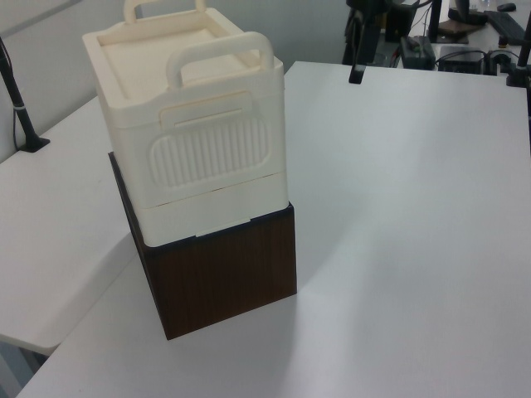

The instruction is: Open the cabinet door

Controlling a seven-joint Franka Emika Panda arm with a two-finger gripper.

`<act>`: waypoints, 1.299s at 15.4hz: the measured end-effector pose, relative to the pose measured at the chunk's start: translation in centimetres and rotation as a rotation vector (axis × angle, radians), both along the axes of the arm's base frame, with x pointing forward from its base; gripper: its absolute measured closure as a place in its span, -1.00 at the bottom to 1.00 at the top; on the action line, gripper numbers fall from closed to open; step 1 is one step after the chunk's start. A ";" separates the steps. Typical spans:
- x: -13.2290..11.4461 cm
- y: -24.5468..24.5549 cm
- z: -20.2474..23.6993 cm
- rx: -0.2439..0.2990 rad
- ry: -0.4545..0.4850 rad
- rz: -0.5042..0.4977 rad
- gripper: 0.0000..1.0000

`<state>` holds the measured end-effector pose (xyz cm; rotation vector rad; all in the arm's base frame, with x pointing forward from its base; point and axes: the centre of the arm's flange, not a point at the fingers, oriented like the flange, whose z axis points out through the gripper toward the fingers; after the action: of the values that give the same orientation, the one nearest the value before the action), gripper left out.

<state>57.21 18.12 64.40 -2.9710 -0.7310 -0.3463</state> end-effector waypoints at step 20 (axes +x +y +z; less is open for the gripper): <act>1.1 12.1 -1.8 0.100 -0.268 0.285 -0.62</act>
<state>58.33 30.23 62.63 -2.7033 -1.1108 -0.7428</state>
